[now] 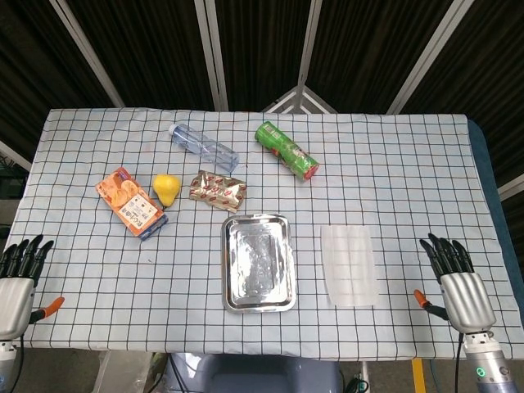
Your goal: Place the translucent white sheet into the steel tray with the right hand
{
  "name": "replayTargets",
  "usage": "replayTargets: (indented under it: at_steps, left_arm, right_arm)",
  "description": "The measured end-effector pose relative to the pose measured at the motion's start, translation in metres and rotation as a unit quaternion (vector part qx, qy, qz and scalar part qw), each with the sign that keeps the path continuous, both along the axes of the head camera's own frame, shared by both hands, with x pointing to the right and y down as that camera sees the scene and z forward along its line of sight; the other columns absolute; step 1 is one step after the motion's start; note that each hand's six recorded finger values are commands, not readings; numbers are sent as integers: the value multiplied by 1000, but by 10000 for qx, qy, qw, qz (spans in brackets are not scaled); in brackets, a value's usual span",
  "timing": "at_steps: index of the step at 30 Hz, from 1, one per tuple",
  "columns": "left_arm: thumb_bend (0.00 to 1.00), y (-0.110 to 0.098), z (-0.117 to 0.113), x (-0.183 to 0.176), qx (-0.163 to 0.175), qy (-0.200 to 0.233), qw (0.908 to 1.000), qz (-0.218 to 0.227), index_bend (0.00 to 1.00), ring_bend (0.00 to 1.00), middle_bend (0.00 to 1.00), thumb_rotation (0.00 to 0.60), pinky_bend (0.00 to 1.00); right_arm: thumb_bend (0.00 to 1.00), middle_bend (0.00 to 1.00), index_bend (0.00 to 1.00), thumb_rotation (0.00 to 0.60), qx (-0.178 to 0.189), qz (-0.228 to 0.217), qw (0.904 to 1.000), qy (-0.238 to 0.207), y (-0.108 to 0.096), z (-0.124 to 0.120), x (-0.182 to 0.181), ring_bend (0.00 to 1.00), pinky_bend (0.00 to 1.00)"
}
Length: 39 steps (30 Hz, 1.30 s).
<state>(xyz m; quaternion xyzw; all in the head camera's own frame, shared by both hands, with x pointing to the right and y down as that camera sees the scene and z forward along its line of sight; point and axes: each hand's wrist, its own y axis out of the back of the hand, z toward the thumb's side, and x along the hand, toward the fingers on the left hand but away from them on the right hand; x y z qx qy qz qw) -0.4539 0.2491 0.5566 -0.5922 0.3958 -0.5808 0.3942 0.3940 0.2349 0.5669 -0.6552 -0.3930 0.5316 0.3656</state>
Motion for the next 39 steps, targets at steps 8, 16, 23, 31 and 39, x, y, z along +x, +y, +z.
replayTargets:
  at_steps: [8, 16, 23, 31, 39]
  left_arm:
    - [104, 0, 0, 2, 1, 14, 10000, 16, 0, 0, 0, 600, 0]
    - [105, 0, 0, 3, -18, 45, 10000, 57, 0, 0, 0, 600, 0]
    - [104, 0, 1, 5, -24, 66, 9999, 86, 0, 0, 0, 600, 0]
    - [104, 0, 0, 4, -23, 103, 9999, 77, 0, 0, 0, 600, 0]
    - [104, 1, 0, 5, -8, 114, 9999, 98, 0, 0, 0, 600, 0]
  right_arm:
    - [313, 0, 39, 600, -294, -794, 9956, 389, 6, 24, -16, 0, 0]
    - [313, 0, 161, 600, -699, -1302, 9873, 587, 15, 60, -44, 0, 0]
    - [314, 0, 175, 600, -819, -1333, 9856, 642, 19, 75, -60, 0, 0]
    - [313, 0, 175, 600, -1005, -1227, 9830, 930, 27, 82, -48, 0, 0]
    - [313, 0, 176, 600, -1123, -1065, 9825, 1041, 36, 82, -40, 0, 0]
